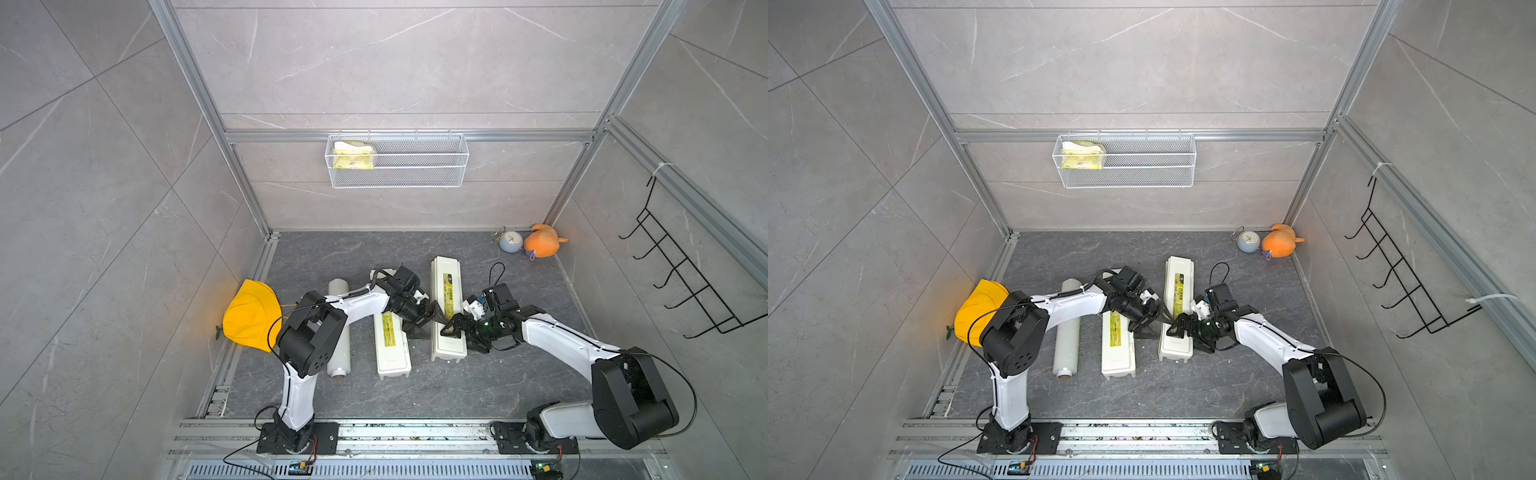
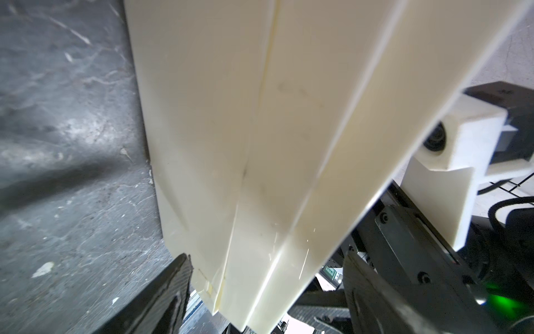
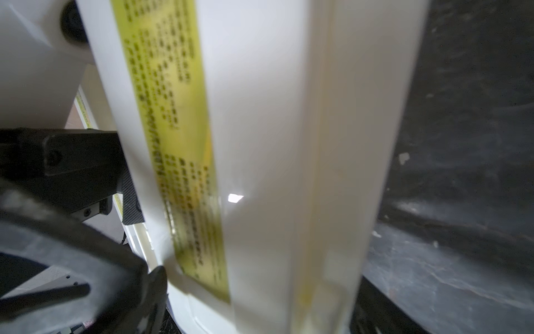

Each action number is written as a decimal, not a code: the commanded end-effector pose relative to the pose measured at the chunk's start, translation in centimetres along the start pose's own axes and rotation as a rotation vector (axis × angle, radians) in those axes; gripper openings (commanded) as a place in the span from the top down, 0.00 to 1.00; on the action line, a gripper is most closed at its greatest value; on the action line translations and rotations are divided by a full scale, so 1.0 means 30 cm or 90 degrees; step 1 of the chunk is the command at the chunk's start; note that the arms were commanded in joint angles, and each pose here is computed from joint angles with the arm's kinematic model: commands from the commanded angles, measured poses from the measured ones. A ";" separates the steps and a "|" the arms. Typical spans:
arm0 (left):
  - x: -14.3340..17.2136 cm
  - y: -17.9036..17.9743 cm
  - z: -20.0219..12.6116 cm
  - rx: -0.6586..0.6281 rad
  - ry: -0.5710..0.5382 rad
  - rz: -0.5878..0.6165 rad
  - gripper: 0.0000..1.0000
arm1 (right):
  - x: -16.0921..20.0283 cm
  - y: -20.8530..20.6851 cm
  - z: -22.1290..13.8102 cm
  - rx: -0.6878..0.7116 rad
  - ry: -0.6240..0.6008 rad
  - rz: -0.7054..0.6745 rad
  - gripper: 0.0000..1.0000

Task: Put plastic wrap rolls into dispensers
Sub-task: Close the lid on the plastic wrap cutting box, then open the lid of the plastic wrap cutting box.

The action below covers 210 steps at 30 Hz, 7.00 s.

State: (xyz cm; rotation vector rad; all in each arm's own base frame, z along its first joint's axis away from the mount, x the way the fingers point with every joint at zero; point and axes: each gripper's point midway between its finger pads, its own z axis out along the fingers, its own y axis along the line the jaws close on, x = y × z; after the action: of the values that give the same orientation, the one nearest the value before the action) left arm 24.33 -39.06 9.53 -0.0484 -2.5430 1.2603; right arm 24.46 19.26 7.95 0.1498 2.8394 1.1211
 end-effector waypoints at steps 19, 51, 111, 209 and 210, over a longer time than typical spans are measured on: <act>0.019 -0.132 -0.042 0.089 0.001 0.026 0.14 | -0.026 0.048 -0.032 0.089 -0.002 -0.050 0.04; 0.014 0.027 -0.006 0.030 0.006 -0.021 0.22 | -0.036 -0.032 0.019 0.187 0.002 -0.039 0.06; -0.563 -0.039 -0.114 -0.008 -0.164 0.013 0.20 | -0.563 -0.039 -0.074 -0.016 -0.106 -0.019 0.07; -0.495 -0.100 -0.227 0.009 -0.279 -0.022 0.50 | -0.511 0.056 -0.035 0.244 -0.093 -0.092 0.06; -0.500 -0.100 -0.220 0.011 -0.276 -0.021 0.50 | -0.512 0.064 -0.038 0.237 -0.094 -0.093 0.07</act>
State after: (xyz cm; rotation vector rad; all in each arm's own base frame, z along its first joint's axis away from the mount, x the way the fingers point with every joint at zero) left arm 40.04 -37.18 10.58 0.3345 -2.9034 1.3203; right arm 40.88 16.69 8.57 0.0527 2.8505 0.3930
